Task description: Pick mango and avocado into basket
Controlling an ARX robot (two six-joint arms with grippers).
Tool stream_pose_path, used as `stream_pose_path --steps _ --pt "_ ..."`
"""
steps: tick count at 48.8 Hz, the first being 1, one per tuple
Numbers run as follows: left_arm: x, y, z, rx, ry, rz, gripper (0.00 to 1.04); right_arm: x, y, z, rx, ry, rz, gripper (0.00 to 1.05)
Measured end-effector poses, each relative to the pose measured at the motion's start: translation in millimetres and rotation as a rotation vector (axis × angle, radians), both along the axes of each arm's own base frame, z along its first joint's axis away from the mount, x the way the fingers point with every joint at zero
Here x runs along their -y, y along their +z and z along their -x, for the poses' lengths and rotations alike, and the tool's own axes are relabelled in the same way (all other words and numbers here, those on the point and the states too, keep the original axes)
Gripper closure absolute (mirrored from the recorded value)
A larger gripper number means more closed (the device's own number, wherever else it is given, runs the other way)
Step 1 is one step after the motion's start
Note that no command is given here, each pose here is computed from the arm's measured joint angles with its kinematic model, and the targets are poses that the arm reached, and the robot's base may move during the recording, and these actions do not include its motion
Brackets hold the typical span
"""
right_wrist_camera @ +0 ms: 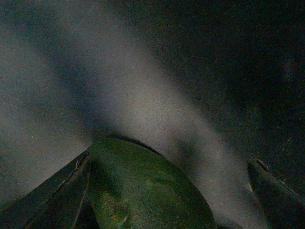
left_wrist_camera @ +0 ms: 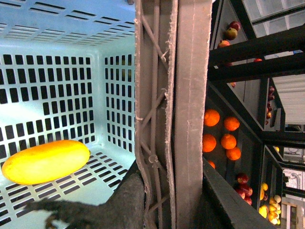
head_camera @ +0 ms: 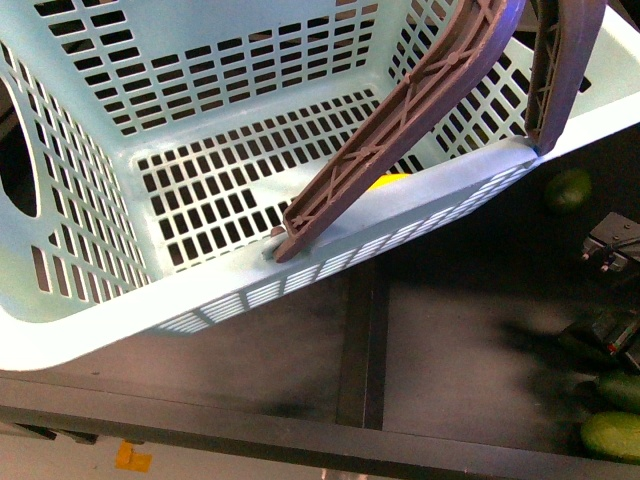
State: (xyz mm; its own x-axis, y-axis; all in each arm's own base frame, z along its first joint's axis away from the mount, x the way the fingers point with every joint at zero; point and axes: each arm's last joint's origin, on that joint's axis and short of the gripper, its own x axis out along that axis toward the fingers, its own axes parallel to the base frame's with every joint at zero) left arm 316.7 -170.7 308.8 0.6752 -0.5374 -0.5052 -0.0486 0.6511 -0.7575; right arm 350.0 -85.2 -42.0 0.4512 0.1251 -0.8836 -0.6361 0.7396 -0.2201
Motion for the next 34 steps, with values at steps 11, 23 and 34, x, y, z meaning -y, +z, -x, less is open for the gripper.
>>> stream_pose_path --steps 11,23,34 --pt "0 0 0 0.0 0.001 0.0 0.84 0 -11 0 -0.007 -0.014 0.001 0.09" --pt "0 0 0 0.0 0.0 0.0 0.84 2 -18 -7 -0.003 -0.055 0.005 0.09" --pt "0 0 0 0.0 0.0 0.0 0.84 2 -18 -8 -0.029 -0.056 -0.002 0.09"
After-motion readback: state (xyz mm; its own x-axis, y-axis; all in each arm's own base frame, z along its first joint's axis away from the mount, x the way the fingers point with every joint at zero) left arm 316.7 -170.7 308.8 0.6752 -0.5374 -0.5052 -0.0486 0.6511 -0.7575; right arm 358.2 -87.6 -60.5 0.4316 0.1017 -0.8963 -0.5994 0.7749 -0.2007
